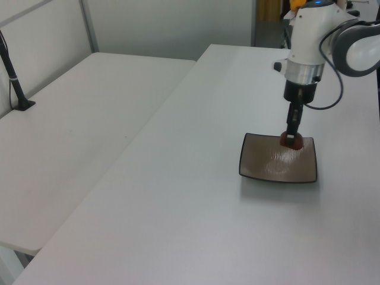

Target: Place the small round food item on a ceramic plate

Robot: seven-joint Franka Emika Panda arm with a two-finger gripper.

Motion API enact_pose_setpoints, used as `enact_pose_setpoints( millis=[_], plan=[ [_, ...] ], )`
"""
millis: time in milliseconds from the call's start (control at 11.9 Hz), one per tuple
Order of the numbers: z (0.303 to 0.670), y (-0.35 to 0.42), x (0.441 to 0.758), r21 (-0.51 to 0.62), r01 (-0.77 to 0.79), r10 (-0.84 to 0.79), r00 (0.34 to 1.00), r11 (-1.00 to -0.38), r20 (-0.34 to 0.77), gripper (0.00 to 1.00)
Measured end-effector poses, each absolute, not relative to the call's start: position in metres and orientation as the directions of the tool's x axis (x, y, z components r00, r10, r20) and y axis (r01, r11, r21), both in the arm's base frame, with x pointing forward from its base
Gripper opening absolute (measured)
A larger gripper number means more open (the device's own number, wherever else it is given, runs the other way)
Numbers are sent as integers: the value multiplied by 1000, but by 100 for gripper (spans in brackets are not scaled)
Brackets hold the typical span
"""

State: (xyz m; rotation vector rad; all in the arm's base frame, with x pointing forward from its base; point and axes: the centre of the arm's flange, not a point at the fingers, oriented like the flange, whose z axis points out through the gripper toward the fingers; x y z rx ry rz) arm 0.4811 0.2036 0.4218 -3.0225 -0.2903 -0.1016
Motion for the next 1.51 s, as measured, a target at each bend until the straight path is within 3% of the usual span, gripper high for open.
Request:
enact_pose_setpoints(
  millis=[167, 419, 502, 586, 921, 1089, 1507],
  plan=[
    [413, 206, 496, -104, 159, 153, 986, -982, 62, 44],
    [410, 210, 509, -111, 136, 130, 990, -984, 58, 86],
    [411, 210, 509, -112, 136, 130, 990, -984, 60, 96],
    [412, 210, 510, -113, 136, 129, 990, -984, 63, 100],
    [421, 198, 513, -104, 118, 113, 992, -988, 55, 100],
    [438, 178, 514, -37, 122, 122, 992, -992, -7, 100],
    [526, 109, 539, 15, 17, 17, 1000, -1000, -14, 100]
  ],
)
